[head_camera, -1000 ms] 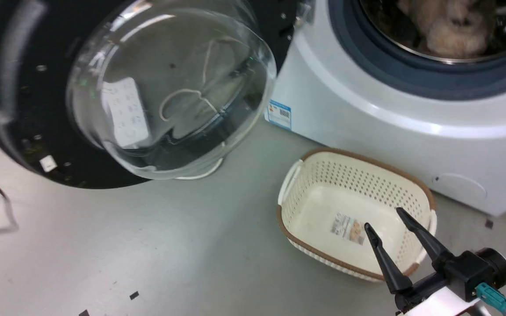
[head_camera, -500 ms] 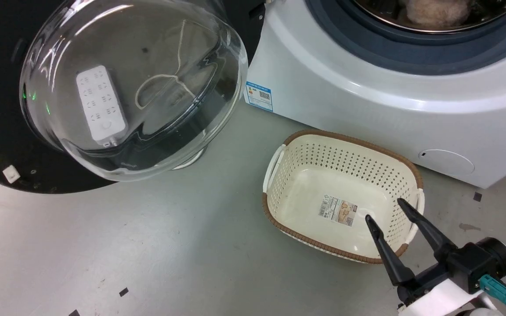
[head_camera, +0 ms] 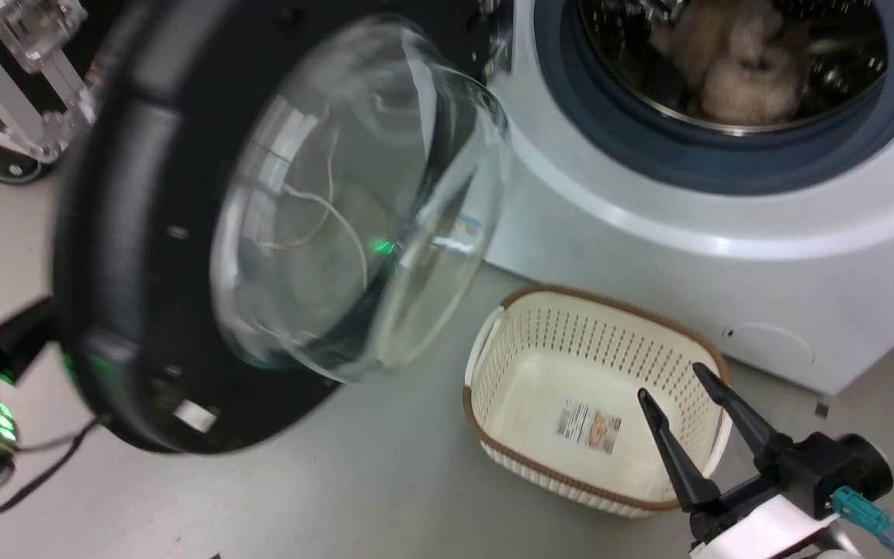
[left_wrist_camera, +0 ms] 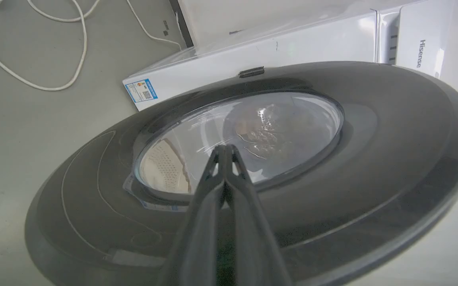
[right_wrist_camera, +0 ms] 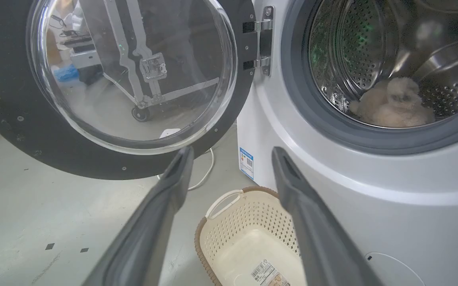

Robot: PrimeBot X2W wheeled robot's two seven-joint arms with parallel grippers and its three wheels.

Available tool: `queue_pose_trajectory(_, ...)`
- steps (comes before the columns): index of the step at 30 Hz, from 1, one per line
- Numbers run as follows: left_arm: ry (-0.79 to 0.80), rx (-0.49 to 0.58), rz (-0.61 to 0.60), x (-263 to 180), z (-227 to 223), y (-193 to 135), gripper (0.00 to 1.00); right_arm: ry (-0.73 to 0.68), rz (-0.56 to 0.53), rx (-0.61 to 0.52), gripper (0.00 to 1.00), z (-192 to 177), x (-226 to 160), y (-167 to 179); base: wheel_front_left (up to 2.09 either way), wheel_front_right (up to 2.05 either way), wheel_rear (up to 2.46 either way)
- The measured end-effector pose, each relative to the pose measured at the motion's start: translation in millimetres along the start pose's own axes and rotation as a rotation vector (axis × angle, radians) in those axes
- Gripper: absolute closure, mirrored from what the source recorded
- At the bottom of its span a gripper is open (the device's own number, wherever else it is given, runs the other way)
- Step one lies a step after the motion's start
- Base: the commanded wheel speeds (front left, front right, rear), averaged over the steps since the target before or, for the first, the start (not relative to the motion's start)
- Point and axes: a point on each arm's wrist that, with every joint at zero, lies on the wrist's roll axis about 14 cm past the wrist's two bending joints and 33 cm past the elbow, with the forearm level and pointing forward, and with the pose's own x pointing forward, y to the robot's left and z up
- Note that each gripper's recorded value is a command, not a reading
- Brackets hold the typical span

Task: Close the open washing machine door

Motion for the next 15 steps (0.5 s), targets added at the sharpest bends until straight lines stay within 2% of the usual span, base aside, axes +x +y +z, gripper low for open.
queue_pose_trajectory(7, 0.117, -0.042, -0.139, -14.6, -51.4, -18.0, 1.00, -0.054, -0.033, -0.016, 0.00, 23.4, -6.0, 3.7, 0.00, 0.00, 0.00)
queue_pose_trajectory(15, 0.284, -0.092, -0.214, -4.4, -125.0, -27.5, 1.00, -0.071, -0.120, -0.026, 0.00, 31.0, -22.6, -14.6, 0.00, 0.00, 0.00)
